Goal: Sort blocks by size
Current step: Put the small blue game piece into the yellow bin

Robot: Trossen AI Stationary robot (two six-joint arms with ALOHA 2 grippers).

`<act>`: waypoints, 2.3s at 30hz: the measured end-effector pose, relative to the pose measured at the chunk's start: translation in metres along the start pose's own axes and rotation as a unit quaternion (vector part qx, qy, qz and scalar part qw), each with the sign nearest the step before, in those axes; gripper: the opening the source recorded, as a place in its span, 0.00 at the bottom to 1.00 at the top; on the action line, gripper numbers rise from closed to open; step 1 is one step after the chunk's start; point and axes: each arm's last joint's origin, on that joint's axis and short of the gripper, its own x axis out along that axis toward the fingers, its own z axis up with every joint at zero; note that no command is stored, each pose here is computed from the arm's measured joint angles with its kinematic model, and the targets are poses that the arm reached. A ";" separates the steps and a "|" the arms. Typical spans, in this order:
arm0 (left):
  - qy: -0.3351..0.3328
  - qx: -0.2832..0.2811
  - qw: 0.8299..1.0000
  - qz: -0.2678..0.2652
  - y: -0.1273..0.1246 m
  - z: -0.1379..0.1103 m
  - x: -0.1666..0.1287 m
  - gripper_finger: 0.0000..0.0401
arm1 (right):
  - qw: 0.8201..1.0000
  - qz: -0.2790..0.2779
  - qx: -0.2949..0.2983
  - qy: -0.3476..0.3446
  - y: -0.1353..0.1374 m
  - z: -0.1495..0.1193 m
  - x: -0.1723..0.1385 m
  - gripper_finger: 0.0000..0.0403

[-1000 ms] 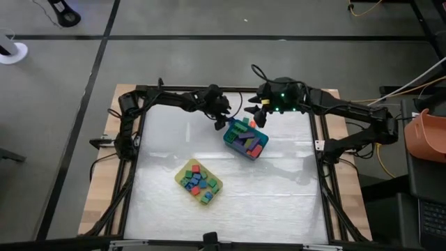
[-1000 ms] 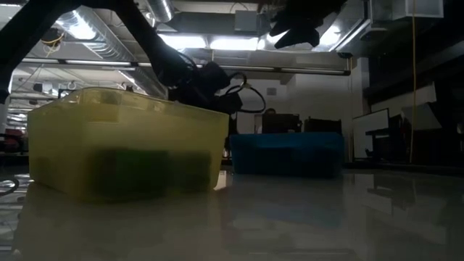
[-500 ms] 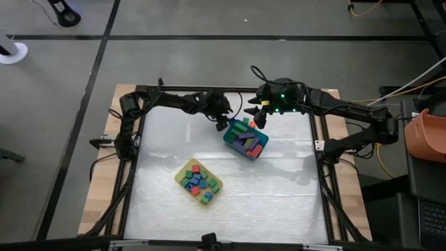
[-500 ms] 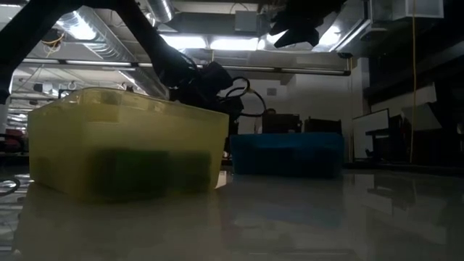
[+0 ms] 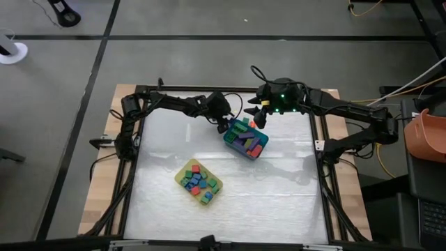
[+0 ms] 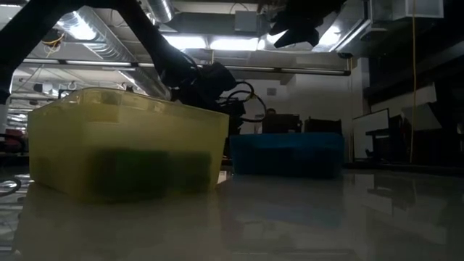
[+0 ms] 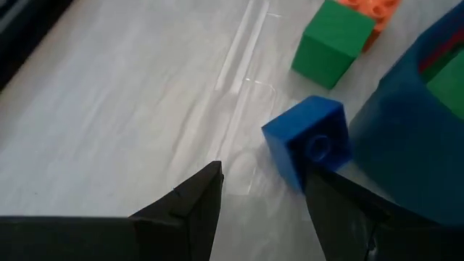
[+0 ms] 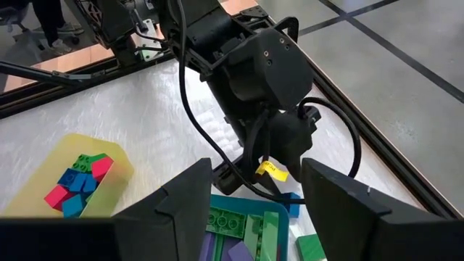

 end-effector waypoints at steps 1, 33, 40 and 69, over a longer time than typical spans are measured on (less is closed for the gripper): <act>0.001 -0.004 1.000 0.000 0.000 0.000 0.000 0.45 | 1.000 0.000 0.000 0.000 0.000 0.000 0.000 0.52; -0.028 -0.076 0.997 0.000 0.000 0.006 -0.002 0.45 | 1.000 0.000 0.000 0.001 0.000 0.000 0.000 0.52; -0.058 -0.128 0.990 -0.027 0.013 0.011 -0.004 0.45 | 1.000 0.000 -0.015 0.002 0.000 0.000 0.000 0.52; 0.032 -0.125 0.992 -0.017 -0.001 -0.009 0.007 0.45 | 0.999 0.001 -0.039 0.031 -0.001 -0.006 0.000 0.52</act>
